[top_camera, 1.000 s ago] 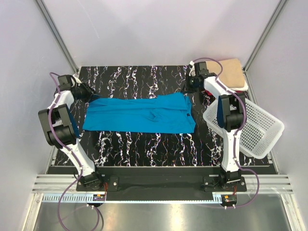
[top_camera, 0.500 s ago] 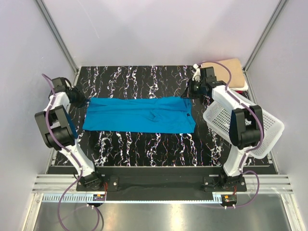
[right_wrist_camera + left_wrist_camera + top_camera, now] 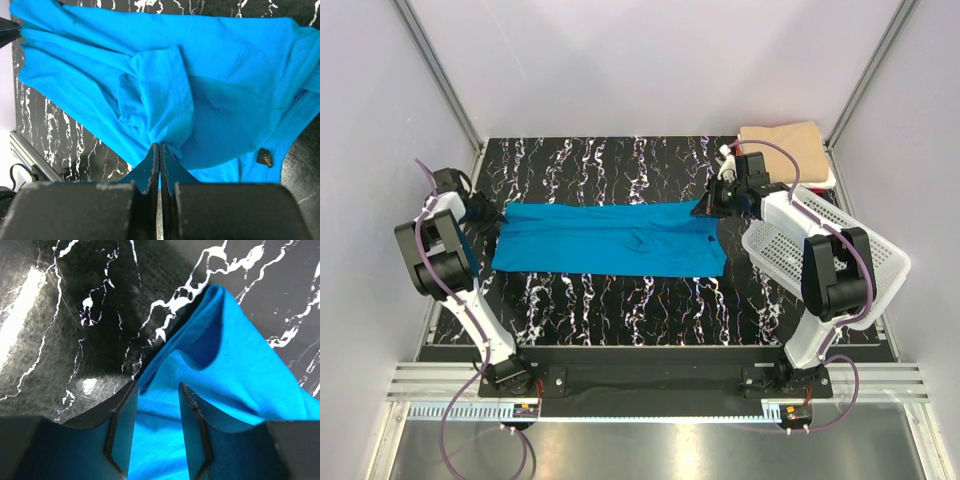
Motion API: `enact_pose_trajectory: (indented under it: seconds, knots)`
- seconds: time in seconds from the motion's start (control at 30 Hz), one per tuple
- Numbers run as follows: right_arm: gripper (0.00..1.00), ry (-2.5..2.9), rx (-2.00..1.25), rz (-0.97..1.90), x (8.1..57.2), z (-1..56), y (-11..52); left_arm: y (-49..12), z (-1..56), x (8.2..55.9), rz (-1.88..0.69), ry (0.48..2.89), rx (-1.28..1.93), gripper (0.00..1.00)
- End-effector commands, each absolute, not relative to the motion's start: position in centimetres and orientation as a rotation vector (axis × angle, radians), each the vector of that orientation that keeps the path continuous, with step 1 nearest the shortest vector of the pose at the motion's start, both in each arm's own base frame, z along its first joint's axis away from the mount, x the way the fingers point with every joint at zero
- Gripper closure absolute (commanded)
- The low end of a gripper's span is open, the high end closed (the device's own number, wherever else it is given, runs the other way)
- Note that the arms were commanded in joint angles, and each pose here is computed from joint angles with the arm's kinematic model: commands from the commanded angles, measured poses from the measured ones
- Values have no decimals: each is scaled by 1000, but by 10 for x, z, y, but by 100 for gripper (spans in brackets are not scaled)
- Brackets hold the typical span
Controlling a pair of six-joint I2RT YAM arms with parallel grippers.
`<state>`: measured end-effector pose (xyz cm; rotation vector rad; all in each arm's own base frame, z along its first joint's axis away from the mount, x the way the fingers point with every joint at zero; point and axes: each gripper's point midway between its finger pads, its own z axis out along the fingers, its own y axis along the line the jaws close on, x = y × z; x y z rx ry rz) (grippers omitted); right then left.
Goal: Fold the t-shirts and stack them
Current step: Fold the tshirt
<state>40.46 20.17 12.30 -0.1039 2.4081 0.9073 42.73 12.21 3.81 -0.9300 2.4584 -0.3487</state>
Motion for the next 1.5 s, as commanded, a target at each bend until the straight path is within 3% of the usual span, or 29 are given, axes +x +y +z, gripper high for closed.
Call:
enact_pose_trajectory:
  seconds: [0.0,0.23,0.37,0.4,0.43,0.67,1.13,1.47]
  knots:
    - [100,2302,-161,966,407,156,213,135,50,442,-310,2416,-905,57]
    - [100,2280,-164,945,407,165,211,133,48,452,-357,2412,-898,58]
    - [100,2283,-159,942,407,164,211,129,56,459,-406,2398,-860,82]
    - [100,2284,-150,940,407,164,210,127,56,459,-421,2400,-854,95]
    - [100,2275,-153,936,408,167,210,126,60,460,-427,2394,-846,100]
    - [100,2235,-151,873,417,188,204,122,90,467,-474,2338,-817,100]
    - [100,2238,-114,801,392,185,187,146,114,436,-277,2286,-878,100]
    - [100,2289,-75,872,364,138,190,148,72,418,-245,2331,-932,100]
